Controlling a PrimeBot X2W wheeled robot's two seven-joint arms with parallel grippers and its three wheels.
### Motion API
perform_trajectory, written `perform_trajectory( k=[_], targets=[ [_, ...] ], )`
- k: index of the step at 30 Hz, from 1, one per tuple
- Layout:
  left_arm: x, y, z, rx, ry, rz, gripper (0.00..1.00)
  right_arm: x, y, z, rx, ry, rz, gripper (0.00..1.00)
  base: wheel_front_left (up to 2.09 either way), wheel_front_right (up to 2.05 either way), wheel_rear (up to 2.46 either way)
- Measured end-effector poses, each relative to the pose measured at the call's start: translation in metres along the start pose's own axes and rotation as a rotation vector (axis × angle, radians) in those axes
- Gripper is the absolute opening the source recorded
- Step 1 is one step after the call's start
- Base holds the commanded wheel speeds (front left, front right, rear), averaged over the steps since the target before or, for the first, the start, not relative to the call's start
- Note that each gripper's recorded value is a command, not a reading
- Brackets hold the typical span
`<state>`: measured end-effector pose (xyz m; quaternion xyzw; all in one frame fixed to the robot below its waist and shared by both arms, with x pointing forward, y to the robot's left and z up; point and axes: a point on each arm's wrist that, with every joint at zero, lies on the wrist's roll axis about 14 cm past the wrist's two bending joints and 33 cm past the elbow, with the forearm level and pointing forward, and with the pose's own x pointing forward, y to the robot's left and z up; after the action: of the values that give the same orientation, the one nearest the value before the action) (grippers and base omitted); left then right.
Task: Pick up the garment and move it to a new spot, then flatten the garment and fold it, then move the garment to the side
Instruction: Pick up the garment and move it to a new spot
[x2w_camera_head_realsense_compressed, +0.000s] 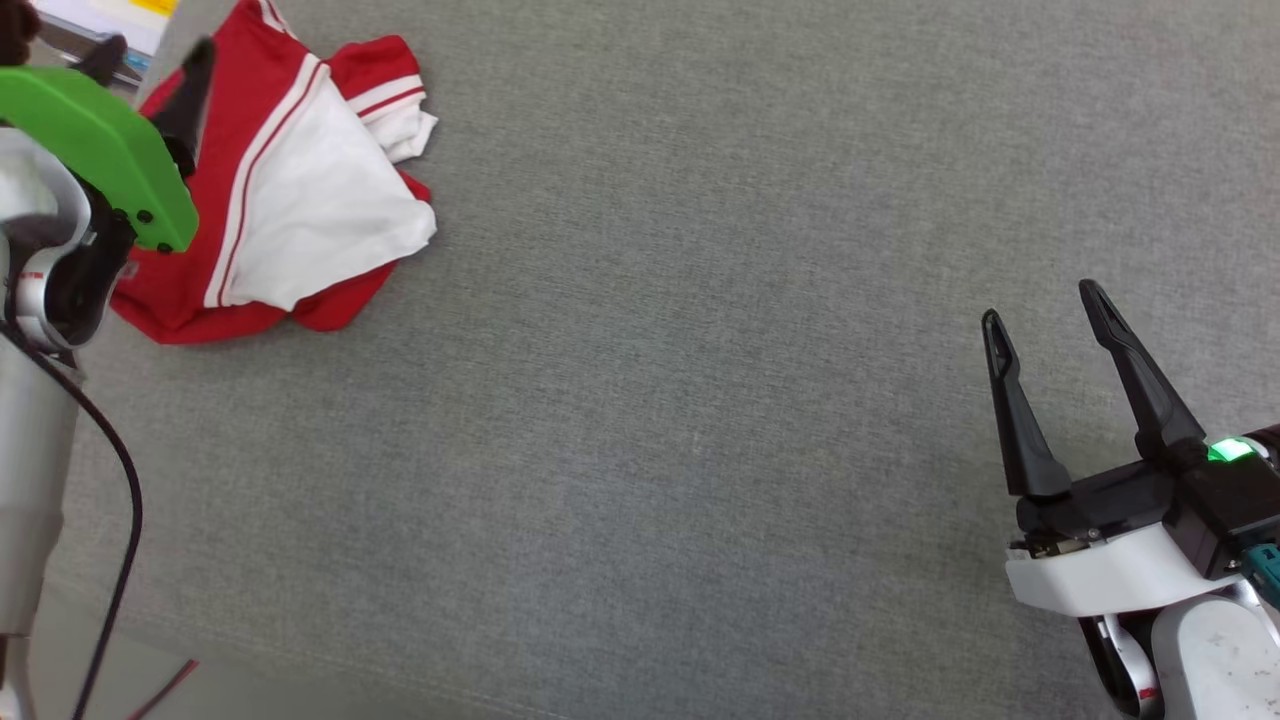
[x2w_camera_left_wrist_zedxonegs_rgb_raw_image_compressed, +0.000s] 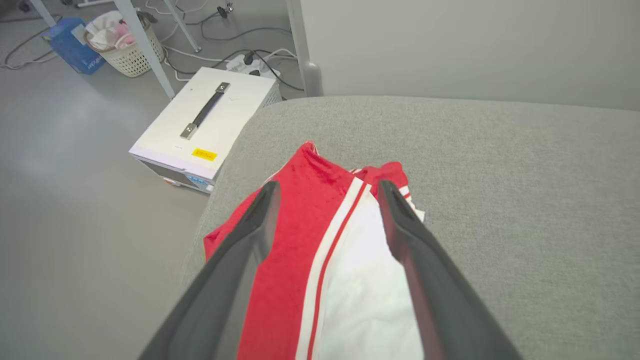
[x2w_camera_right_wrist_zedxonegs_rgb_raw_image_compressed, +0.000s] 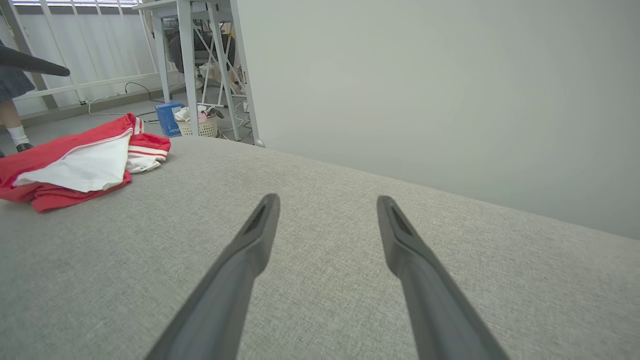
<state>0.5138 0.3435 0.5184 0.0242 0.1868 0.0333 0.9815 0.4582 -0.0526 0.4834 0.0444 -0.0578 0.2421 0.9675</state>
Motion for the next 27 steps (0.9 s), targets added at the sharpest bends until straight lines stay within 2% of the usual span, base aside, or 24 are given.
perform_trajectory(
  k=[8,15,18,25,26,27],
  targets=[
    [0.012,-0.026,-0.075,0.031,0.424,-0.108,1.0,-0.002,-0.012,-0.013,-0.01,0.03,-0.019,1.0,0.0,0.0,0.0],
    [0.007,-0.039,-0.141,0.058,0.701,-0.15,1.0,-0.003,-0.022,-0.028,-0.013,0.063,-0.033,1.0,0.0,0.0,0.0],
    [0.007,-0.039,-0.162,0.059,0.773,-0.147,1.0,-0.001,-0.025,-0.031,-0.014,0.064,-0.036,1.0,0.0,0.0,0.0],
    [0.017,-0.043,-0.173,0.108,0.832,-0.156,1.0,-0.002,-0.035,-0.037,-0.019,0.075,-0.062,1.0,0.0,0.0,0.0],
    [0.017,-0.043,-0.172,0.108,0.83,-0.157,0.28,-0.003,-0.035,-0.036,-0.02,0.075,-0.064,1.0,0.0,0.0,0.0],
    [0.017,-0.043,-0.171,0.11,0.826,-0.157,0.0,-0.003,-0.035,-0.035,-0.021,0.074,-0.064,1.0,0.0,0.0,0.0]
  ],
)
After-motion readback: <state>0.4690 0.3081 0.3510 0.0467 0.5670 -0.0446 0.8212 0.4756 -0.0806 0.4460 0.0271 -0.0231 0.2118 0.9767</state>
